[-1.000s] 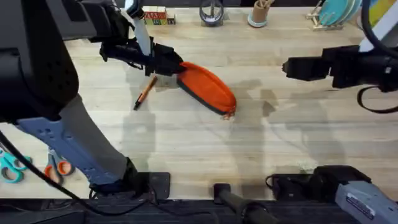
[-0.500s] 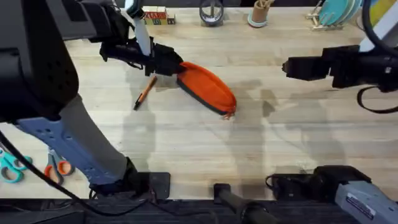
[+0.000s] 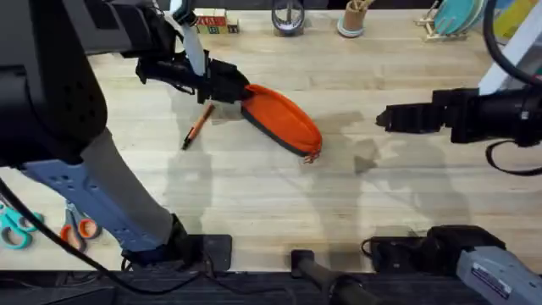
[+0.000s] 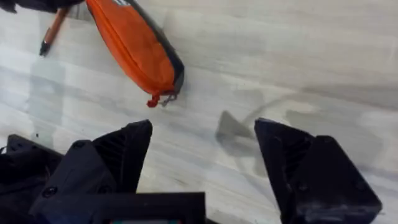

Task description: Unzip the bag, pick up the pens from the table one at a time and place them inside, then zip the bag closed.

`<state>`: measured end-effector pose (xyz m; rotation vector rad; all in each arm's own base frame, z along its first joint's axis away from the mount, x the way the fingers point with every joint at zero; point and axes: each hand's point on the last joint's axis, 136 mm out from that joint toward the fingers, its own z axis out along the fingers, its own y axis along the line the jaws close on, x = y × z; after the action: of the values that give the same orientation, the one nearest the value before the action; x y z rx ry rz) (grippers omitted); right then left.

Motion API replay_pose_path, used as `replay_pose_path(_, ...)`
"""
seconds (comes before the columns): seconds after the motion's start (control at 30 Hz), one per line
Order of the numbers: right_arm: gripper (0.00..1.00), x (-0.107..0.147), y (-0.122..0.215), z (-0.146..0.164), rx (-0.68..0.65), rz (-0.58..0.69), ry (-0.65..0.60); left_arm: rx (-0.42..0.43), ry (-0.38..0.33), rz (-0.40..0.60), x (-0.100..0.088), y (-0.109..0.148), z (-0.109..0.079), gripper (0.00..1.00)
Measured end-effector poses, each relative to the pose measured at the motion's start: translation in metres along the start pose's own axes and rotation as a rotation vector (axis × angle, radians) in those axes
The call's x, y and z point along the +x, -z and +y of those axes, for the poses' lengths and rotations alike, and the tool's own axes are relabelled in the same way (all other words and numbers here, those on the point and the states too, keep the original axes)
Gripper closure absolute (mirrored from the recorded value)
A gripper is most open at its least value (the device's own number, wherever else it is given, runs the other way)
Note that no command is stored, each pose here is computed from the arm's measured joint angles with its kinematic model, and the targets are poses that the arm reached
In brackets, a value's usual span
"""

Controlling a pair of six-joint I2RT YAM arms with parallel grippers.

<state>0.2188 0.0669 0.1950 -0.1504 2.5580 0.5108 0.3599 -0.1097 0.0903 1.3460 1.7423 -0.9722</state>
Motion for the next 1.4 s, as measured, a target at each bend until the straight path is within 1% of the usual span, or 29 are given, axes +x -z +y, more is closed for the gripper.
replay_pose_path(0.27,0.004,0.008,0.0,0.002,-0.009,0.031,-0.013,0.0,-0.001,0.0,0.0,0.0,0.0,0.957)
replay_pose_path(0.5,0.005,0.015,-0.002,0.013,-0.05,0.065,0.009,0.0,0.0,0.0,0.0,0.0,0.0,0.957)
replay_pose_path(0.67,0.006,0.021,-0.013,0.023,-0.083,0.128,0.038,0.0,0.0,0.0,0.0,0.0,0.0,0.957)
replay_pose_path(0.7,0.006,0.025,-0.02,0.027,-0.096,0.172,0.048,0.0,0.0,0.0,0.0,0.0,0.0,0.957)
replay_pose_path(0.93,0.006,0.028,-0.04,0.035,-0.114,0.248,0.03,0.0,0.0,0.0,0.0,0.0,0.0,0.958)
replay_pose_path(1.13,0.006,0.025,-0.054,0.049,-0.135,0.265,0.038,0.0,-0.001,0.0,0.0,0.0,0.0,0.958)
replay_pose_path(1.27,0.006,0.029,-0.058,0.053,-0.106,0.277,0.043,0.0,0.0,0.0,0.0,0.0,0.0,0.958)
replay_pose_path(1.4,0.005,0.027,-0.065,0.06,-0.095,0.257,0.033,0.0,0.0,0.0,0.0,0.0,0.0,0.958)
